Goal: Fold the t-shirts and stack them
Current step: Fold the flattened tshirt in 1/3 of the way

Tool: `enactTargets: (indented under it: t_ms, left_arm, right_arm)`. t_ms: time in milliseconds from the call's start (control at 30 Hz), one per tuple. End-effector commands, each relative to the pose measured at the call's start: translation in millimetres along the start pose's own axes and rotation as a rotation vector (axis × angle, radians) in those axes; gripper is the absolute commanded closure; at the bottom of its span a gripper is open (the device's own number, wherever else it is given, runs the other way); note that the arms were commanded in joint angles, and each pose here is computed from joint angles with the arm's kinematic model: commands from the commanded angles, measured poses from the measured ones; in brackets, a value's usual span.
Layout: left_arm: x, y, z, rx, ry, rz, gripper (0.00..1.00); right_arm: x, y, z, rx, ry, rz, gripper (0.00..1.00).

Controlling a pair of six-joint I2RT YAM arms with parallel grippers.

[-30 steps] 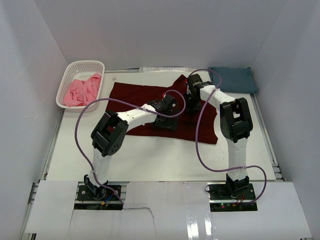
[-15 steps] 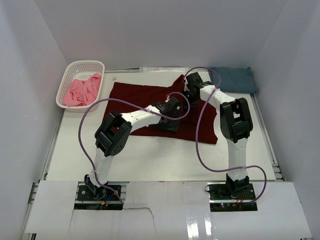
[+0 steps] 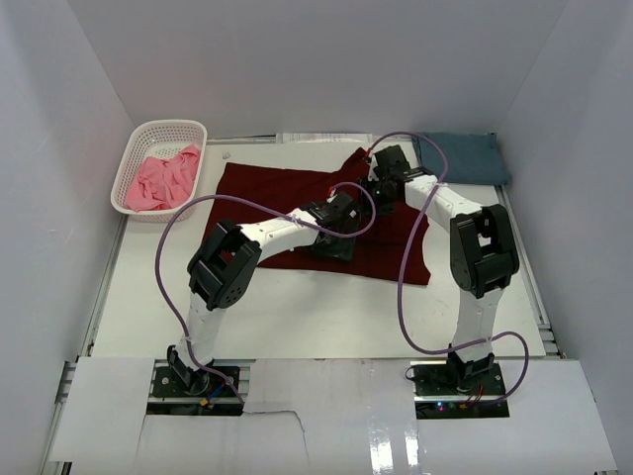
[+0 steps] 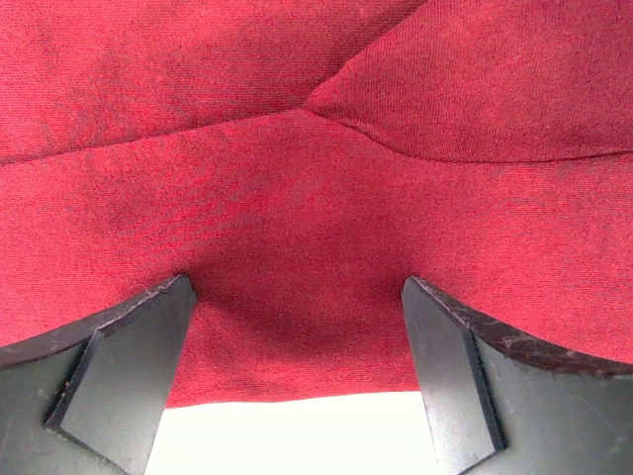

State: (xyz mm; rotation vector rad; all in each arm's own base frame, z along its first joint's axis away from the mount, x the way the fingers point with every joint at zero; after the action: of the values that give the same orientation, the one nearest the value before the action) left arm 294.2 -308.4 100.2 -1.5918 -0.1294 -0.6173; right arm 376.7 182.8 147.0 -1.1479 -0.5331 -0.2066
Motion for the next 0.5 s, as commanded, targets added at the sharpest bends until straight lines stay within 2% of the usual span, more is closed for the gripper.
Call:
enactTargets:
  t_ms: [0,133,400,467]
  left_arm:
    - [-60,32,7,0.051,0.033,0.264,0.02]
    - [-61,32,7,0.050,0.033,0.266,0.02]
    - [-62,33,6,0.046,0.037,0.273,0.02]
    - [-62,34,6,0.044,0.036,0.274,0.02]
  right_arm:
    - [18,-2,0,-0.056,-0.021,-0.026,0.54]
    - [14,12,-6,-0.123,-0.028,0.055,0.52]
    - [6,30,-14,-0.230,-0.050,0.096,0.54]
    - [3,36,-15,-0.232,-0.052,0.107,0.60]
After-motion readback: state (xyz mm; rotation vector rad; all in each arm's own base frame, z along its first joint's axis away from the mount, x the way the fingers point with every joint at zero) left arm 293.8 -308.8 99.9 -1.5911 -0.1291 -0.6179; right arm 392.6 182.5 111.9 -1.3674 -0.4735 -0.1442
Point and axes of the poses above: each gripper's point midway between its finger pads, its own y axis out along the fingers, its own z axis along the line the jaws close on, x = y × z, the point moved 9 cm from there along -y, back along the fingers, and after that the axes turned 2 degrees about y, right-handed, at the moved point
